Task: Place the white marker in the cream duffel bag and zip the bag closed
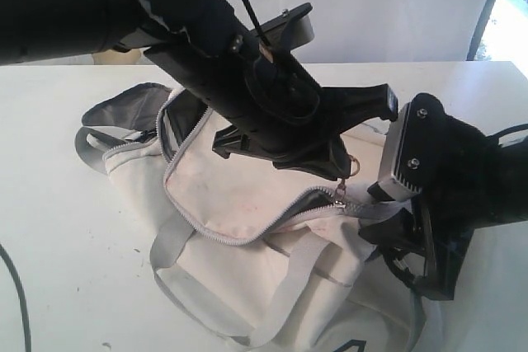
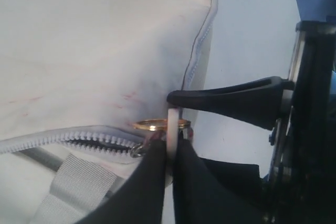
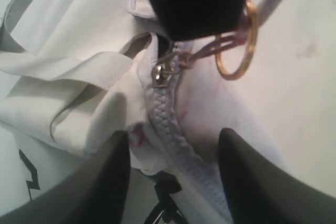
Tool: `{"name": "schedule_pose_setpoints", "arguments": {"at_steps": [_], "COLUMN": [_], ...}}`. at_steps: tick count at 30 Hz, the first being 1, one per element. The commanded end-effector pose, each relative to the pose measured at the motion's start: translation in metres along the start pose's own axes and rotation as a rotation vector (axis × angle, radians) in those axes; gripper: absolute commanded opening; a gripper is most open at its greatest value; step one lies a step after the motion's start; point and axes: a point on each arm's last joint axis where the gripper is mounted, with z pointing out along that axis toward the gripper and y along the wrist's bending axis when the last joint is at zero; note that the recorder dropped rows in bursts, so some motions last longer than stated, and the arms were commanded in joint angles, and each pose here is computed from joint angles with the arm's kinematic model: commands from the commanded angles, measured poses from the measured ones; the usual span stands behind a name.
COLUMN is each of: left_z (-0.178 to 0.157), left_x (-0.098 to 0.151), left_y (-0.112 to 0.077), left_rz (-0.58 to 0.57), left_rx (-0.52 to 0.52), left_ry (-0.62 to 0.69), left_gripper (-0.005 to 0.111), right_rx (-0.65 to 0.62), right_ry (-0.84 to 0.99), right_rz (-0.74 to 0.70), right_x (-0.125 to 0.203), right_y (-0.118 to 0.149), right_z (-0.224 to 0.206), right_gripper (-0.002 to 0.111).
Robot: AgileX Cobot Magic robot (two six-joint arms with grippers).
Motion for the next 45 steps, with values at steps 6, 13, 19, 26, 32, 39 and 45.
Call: {"name": "schedule_pose_setpoints", "arguments": {"at_steps": [6,13,19,26,32,39,45], "left_z": [-0.007,-0.007,-0.017,-0.06,-0.063,-0.058,-0.072], "left_x": [-0.001,-0.001,0.002,-0.009,-0.011,-0.01,-0.026], "left_y": [-0.002,-0.001,0.006,0.018,0.03,0.065,0.099], "left_rz": [0.003,0.012,0.078,0.054,0.068,0.061,0.102], "left_rx": [0.014,0.003,-0.1,-0.167,-0.203,-0.32,-0.381], "left_ry": [-0.019,-0.014,0.002,-0.11,-0.094,-0.071,-0.11], "left_gripper": [0.0,0.0,0.0,0.0,0.0,0.0,0.0], "right_rx": [-0.024,-0.028,-0.014,0.038,0.056,0.083,0.083], "right_ry": [0.001,0.001,-0.007,-0.029,-0.042,-0.017,-0.002], "right_rz": [0.013,0.016,0.015,-0.012,-0.021,-0.015,0.017], "right_x": [0.004,0.005,0.003,-0.003,-0.005,-0.004,-0.003], "right_y": [-0.002,-0.002,-0.002,-0.001,0.0,0.001,0.001], "right_z": [0.013,0.013,0.009,-0.003,-0.008,-0.014,-0.014], "right_gripper": [0.038,-0.001,0.0,0.0,0.0,0.0,0.0]}}
